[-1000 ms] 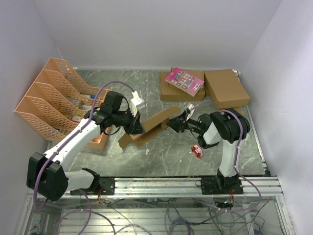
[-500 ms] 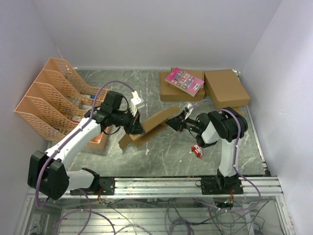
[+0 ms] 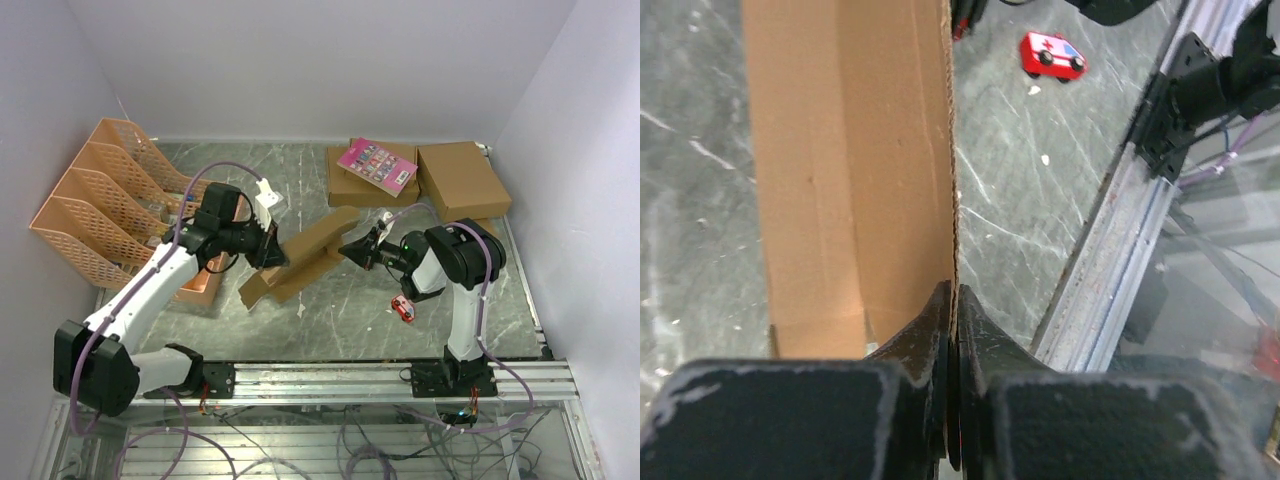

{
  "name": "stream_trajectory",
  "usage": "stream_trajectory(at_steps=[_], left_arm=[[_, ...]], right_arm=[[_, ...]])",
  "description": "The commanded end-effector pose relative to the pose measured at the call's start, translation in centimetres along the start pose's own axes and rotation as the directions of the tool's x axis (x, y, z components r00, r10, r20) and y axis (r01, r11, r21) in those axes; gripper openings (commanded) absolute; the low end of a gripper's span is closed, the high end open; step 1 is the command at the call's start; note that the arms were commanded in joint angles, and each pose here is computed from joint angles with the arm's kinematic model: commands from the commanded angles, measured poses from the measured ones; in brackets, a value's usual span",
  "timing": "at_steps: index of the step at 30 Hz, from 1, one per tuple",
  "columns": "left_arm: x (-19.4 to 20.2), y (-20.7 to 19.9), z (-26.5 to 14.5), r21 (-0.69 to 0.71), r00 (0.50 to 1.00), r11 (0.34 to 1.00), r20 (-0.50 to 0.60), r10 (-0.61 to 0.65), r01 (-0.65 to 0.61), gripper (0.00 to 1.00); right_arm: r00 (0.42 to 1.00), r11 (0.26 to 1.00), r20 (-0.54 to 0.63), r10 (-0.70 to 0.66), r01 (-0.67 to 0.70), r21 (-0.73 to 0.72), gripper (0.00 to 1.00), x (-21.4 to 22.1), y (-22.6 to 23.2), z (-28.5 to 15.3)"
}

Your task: Fold the paper box

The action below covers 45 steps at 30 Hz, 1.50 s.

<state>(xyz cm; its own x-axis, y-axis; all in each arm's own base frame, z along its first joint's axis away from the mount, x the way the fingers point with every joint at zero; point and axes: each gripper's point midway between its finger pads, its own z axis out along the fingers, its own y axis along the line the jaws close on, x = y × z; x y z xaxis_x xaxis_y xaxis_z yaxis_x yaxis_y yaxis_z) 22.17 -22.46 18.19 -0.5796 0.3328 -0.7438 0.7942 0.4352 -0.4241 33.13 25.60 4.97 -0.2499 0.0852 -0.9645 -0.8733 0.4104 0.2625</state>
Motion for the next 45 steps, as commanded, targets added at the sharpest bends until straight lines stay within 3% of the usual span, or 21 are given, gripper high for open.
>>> stream_trajectory(at_steps=[1,10,16,23,26,35,40,45], left_arm=[[-3.1,0.8,-2.1,-0.129,0.995,0.991,0.095,0.044,-0.032,0.12],[-4.7,2.0,-3.8,-0.275,0.982,0.961,0.174,0.076,-0.025,0.31],[-4.8,2.8,-4.1,-0.323,0.979,0.946,0.193,0.063,0.003,0.38],[-6.0,3.3,-5.7,-0.401,0.958,0.915,0.275,0.086,0.033,0.6],[-6.0,3.1,-5.7,-0.392,0.952,0.919,0.294,0.079,0.045,0.63],[-5.9,1.3,-5.4,-0.306,0.936,0.949,0.35,0.036,0.077,0.66],[-5.2,2.0,-6.2,-0.359,0.932,0.925,0.362,0.012,0.128,0.71],[-4.6,2.7,-6.6,-0.395,0.927,0.9,0.375,-0.026,0.186,0.89]], right_arm=[[0.965,0.976,0.171,-0.199,0.211,-0.054,0.0,-5.4,1.6,0.2],[0.982,0.98,0.087,-0.168,0.176,-0.093,0.0,-6.4,2.0,0.7],[0.984,0.989,-0.124,-0.125,0.114,-0.095,0.0,-4.8,1.4,0.4],[0.932,0.993,-0.345,-0.107,0.08,-0.092,0.0,-4.1,1.1,-0.8],[0.9,0.995,-0.431,-0.06,0.021,-0.093,0.0,-3.4,1.8,-1.9],[0.817,0.998,-0.576,-0.01,-0.031,-0.062,0.0,-2.3,2.2,-4.1],[0.779,0.998,-0.627,0.005,-0.038,-0.04,0.0,-1.8,2.3,-5.2],[0.745,0.999,-0.666,0.006,-0.033,-0.028,0.0,-1.0,2.2,-6.1]])
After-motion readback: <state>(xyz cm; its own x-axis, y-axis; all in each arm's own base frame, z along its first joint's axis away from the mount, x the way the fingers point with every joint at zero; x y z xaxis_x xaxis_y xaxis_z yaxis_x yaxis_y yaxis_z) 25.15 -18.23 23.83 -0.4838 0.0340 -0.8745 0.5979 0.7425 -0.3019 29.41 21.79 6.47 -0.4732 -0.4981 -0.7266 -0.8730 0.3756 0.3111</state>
